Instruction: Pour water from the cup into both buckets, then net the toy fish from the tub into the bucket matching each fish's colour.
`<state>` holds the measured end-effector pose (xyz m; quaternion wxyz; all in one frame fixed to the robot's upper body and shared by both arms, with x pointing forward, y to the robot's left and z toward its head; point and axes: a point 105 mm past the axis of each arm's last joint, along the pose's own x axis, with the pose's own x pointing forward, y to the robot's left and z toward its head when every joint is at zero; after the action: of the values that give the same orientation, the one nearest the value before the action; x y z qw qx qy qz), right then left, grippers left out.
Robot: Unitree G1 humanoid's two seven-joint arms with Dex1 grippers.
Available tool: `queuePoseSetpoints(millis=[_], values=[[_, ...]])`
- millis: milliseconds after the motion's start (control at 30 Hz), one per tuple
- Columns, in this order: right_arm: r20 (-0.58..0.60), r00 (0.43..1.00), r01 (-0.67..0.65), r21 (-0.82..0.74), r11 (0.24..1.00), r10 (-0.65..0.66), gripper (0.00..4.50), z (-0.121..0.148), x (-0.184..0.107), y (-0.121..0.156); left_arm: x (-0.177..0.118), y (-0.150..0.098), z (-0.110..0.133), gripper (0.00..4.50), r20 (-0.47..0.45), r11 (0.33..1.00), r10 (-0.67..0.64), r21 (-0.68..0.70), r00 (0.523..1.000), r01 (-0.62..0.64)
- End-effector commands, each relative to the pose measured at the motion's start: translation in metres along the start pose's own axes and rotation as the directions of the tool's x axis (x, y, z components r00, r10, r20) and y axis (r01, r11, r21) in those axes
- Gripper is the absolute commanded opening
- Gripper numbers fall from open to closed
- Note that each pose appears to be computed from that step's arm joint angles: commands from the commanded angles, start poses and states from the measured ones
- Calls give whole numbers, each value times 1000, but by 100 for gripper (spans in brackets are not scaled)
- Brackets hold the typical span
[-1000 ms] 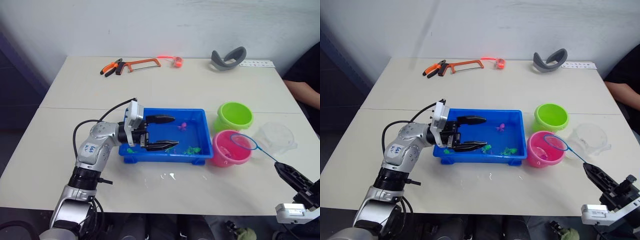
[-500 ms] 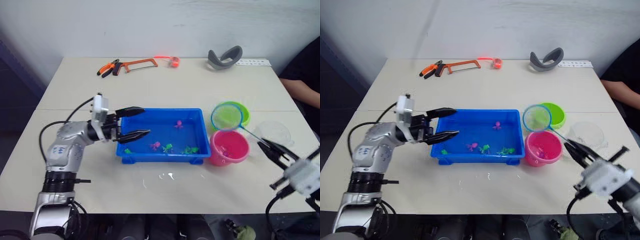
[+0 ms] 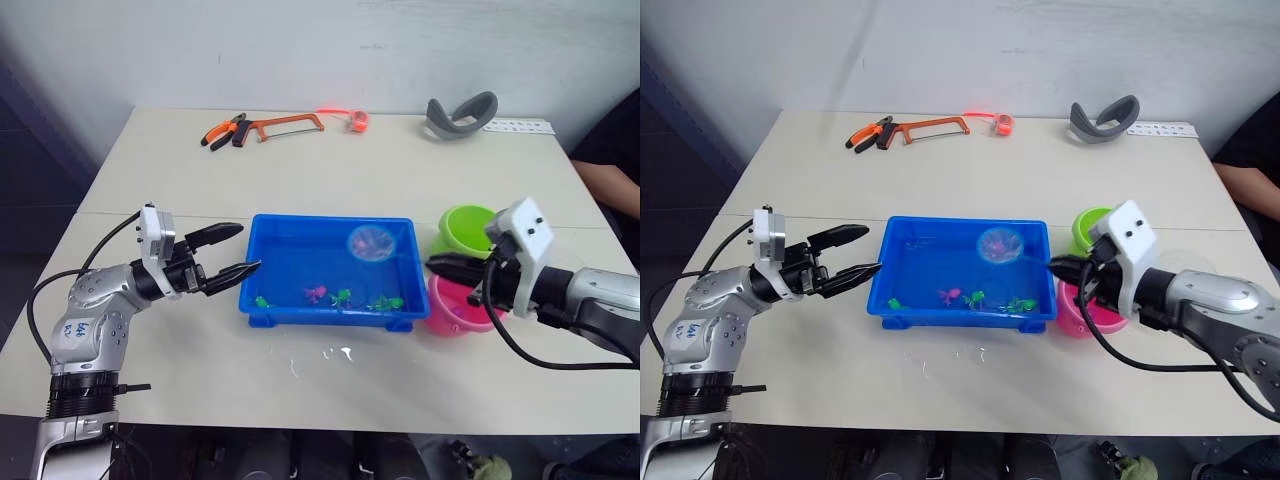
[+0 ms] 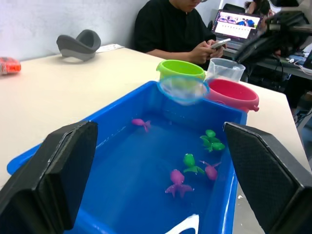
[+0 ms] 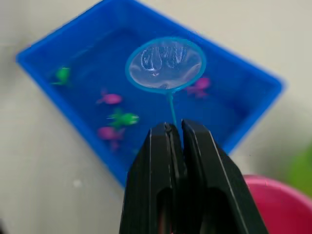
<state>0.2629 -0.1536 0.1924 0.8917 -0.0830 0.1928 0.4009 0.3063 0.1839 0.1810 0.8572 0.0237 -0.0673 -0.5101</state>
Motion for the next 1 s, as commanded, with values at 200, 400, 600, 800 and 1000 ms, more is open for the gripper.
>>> queuePoseSetpoints(millis=[200, 400, 600, 800, 1000], values=[[-131, 990, 63, 88, 994, -51, 0, -10, 19, -14, -9, 2, 16, 448, 32, 997, 27, 65, 999, -29], [-144, 987, 91, 111, 990, -75, 0, -8, 30, -21, -17, 9, 22, 448, -16, 998, -16, 65, 1000, 17], [-170, 982, 104, 124, 987, -82, 0, -12, 39, -21, -21, 11, 27, 448, -56, 998, -54, 38, 997, 56], [-167, 981, 124, 126, 984, -102, 0, -11, 58, -24, -18, 10, 25, 448, -68, 997, -67, 23, 995, 69], [-126, 983, 151, 120, 981, -136, 0, -7, 75, -31, -14, 9, 26, 448, -63, 998, -61, 29, 996, 63]])
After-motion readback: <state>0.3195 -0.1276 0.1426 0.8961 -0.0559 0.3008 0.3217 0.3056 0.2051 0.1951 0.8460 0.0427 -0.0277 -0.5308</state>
